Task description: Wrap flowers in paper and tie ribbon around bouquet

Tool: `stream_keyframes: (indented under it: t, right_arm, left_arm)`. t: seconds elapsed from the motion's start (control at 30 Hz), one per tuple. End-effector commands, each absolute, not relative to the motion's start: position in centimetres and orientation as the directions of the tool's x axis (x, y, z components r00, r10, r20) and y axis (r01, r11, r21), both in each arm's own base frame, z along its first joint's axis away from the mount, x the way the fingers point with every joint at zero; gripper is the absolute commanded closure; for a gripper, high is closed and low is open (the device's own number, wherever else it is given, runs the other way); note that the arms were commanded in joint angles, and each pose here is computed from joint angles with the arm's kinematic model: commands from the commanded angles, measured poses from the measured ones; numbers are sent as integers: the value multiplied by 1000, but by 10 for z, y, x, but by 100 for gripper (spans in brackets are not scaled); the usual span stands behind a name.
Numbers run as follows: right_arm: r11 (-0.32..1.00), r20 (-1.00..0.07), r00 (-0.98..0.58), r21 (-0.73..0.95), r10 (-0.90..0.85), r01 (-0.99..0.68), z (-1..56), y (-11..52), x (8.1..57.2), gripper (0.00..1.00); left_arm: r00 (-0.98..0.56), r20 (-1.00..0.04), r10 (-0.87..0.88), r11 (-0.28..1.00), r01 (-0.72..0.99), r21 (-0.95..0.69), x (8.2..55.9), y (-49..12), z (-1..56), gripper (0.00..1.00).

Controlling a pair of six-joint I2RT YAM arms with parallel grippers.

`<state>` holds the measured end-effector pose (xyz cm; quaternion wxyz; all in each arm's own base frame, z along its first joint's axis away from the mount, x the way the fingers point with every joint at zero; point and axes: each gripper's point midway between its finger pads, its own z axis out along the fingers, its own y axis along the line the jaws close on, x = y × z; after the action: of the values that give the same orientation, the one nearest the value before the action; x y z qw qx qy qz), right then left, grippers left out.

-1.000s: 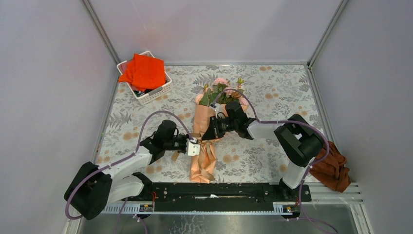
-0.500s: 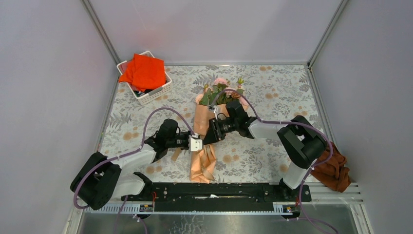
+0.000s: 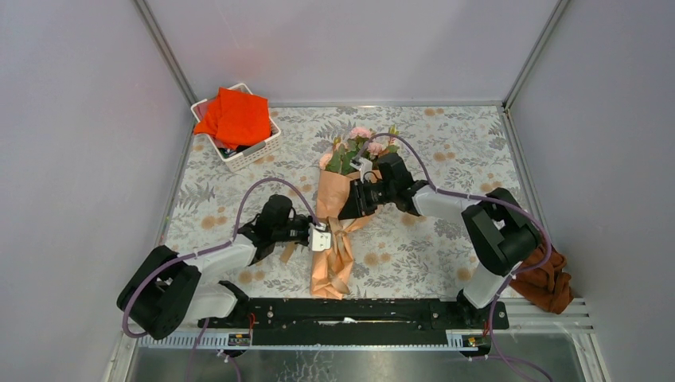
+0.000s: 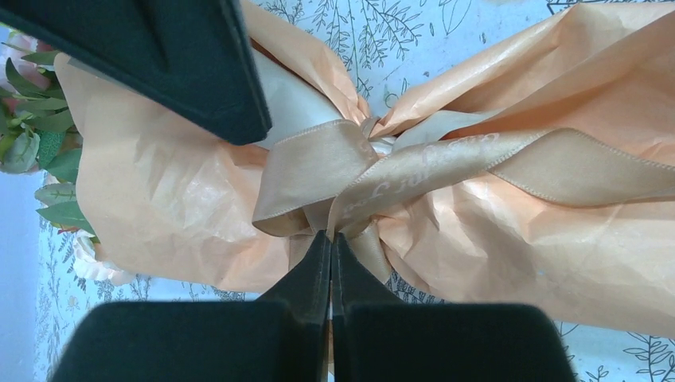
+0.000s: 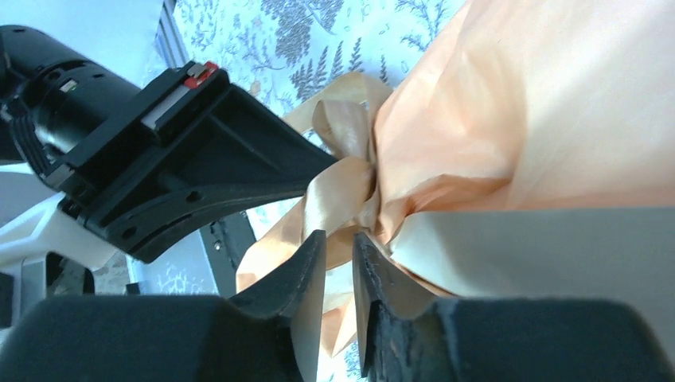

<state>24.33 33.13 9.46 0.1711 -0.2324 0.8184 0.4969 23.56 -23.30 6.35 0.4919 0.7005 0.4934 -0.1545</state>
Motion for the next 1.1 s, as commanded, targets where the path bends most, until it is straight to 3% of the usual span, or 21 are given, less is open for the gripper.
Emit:
stream_keyframes:
  t: [0.0, 0.13, 0.43, 0.87, 1.07]
  right_arm:
    - [456, -542, -814, 683, -208, -571, 87, 335, 263, 76]
    - [431, -513, -820, 699, -252, -570, 75, 347, 254, 79]
    - [231, -543, -812, 780, -213, -582, 100, 370, 242, 80]
    - [274, -495, -827, 784, -266, -557, 82, 366, 240, 79]
    - [252, -491, -825, 792, -280, -557, 83, 368, 238, 69]
  left_arm:
    - [502, -682, 532, -25, 814, 580, 244, -237, 71, 100]
    - [494, -695, 522, -13, 819, 573, 244, -239, 72, 100]
    - [507, -692, 514, -28, 816, 578, 243, -242, 70, 100]
    - [515, -674, 529, -22, 803, 596, 249, -240, 70, 100]
    - [528, -652, 544, -32, 789, 613, 252, -238, 66, 100]
